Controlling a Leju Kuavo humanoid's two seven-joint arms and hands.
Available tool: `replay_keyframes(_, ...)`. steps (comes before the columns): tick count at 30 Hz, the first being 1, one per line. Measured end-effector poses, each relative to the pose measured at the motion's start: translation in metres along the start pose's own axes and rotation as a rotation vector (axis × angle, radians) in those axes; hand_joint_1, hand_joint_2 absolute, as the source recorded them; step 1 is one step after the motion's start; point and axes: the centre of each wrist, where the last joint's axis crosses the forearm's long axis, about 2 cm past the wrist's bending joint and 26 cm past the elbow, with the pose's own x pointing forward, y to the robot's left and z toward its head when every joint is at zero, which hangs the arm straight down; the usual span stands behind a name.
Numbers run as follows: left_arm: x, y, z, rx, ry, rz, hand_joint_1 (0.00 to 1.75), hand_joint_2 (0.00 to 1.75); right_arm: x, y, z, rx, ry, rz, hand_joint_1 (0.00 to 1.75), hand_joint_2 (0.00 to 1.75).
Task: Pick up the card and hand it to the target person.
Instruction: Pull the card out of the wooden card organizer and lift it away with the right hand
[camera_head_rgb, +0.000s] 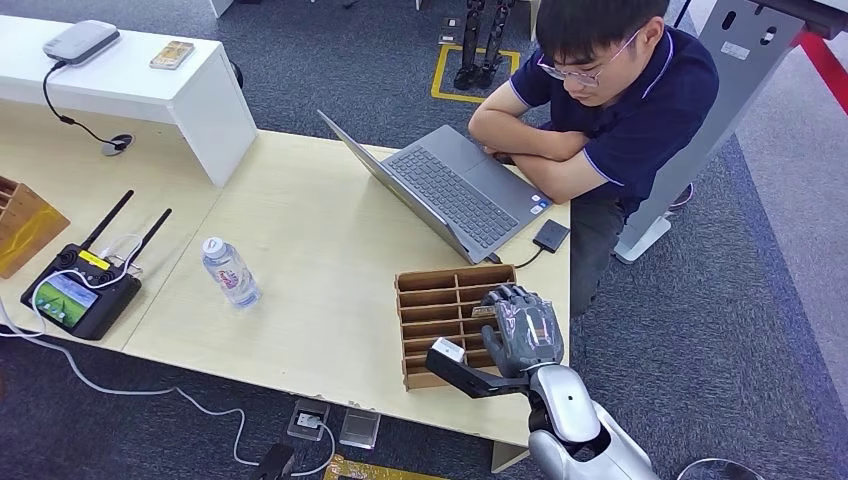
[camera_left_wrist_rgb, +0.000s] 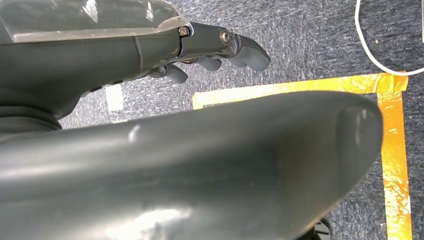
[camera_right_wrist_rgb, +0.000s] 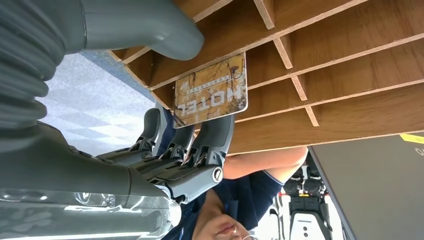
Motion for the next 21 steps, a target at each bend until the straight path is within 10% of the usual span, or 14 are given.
replay_keyframes(21, 0.0008, 0.0, -0.0001, -0.005, -0.001, -0.012, 0.0, 0.0, 0.0, -0.0009, -0.0004, -0.024, 0.022, -0.014, 1.51, 1.75)
